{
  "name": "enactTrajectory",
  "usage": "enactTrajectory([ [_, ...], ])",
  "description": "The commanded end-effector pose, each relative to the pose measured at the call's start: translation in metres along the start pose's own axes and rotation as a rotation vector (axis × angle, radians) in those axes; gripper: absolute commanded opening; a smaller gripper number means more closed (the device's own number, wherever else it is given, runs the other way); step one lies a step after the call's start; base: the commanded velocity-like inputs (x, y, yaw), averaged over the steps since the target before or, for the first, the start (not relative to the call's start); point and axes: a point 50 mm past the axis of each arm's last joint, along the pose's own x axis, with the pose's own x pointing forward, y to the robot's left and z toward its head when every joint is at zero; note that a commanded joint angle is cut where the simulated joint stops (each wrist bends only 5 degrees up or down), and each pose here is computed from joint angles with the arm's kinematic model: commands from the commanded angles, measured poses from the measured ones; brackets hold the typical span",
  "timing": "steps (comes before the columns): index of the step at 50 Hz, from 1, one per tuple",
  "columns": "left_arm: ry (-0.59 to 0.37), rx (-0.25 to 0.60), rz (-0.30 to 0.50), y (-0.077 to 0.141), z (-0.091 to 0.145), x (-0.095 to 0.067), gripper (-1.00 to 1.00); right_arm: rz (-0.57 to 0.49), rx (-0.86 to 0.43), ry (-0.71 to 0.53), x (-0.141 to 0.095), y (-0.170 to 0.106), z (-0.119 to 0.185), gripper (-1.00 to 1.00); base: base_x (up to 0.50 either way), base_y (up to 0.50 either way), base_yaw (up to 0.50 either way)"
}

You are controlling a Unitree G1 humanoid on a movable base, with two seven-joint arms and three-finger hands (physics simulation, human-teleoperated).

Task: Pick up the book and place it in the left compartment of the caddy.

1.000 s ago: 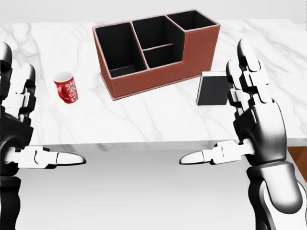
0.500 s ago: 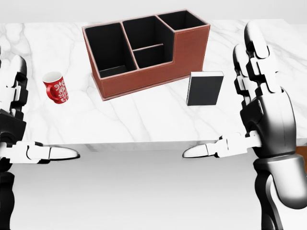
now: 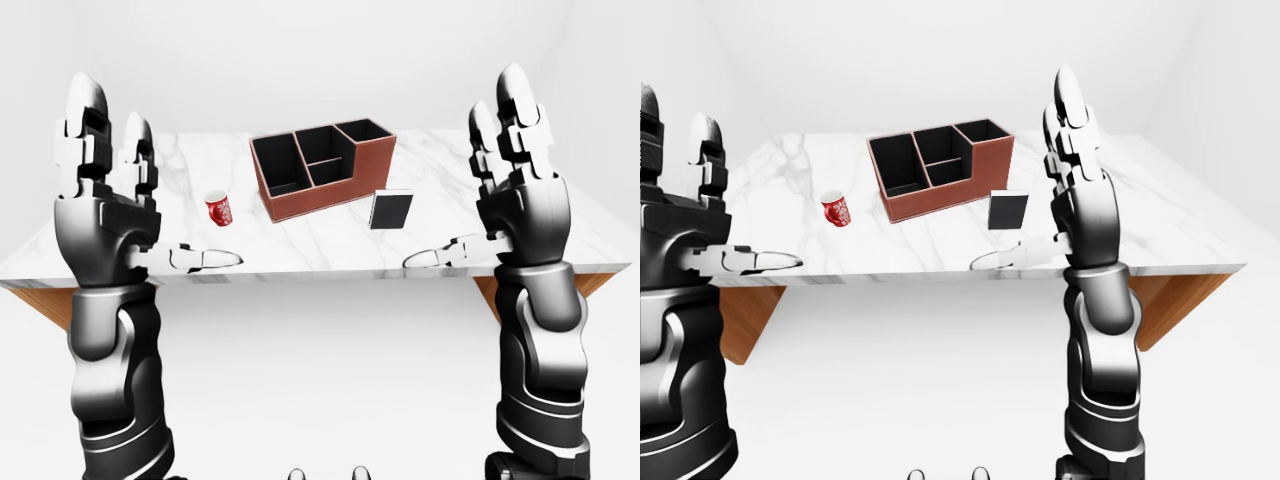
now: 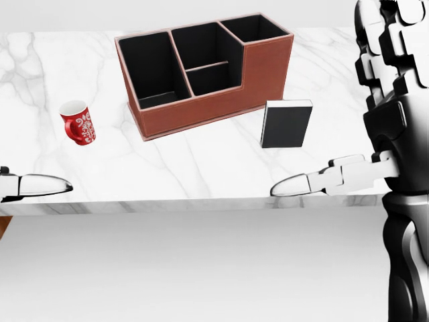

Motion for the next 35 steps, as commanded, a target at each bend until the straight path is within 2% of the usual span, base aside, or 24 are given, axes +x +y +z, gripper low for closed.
enactTrajectory([
  [1, -0.045, -0.005, 0.002, 0.0019, 0.0098, 0.0049, 1.00, -0.002, -0.022, -0.050, 0.0069, -0.0064, 0.0101, 1.00, 0.00, 0.00, 0.00],
  [26, -0.035, -0.014, 0.014, 0.0029, 0.0073, 0.0048, 1.00, -0.004, -0.010, -0.056, 0.0083, -0.0064, 0.0106, 1.00, 0.00, 0.00, 0.00],
  [35, -0.029, -0.011, 0.016, 0.0035, 0.0063, 0.0037, 1.00, -0.007, -0.008, -0.048, 0.0078, -0.0052, 0.0089, 1.00, 0.18, 0.00, 0.00],
])
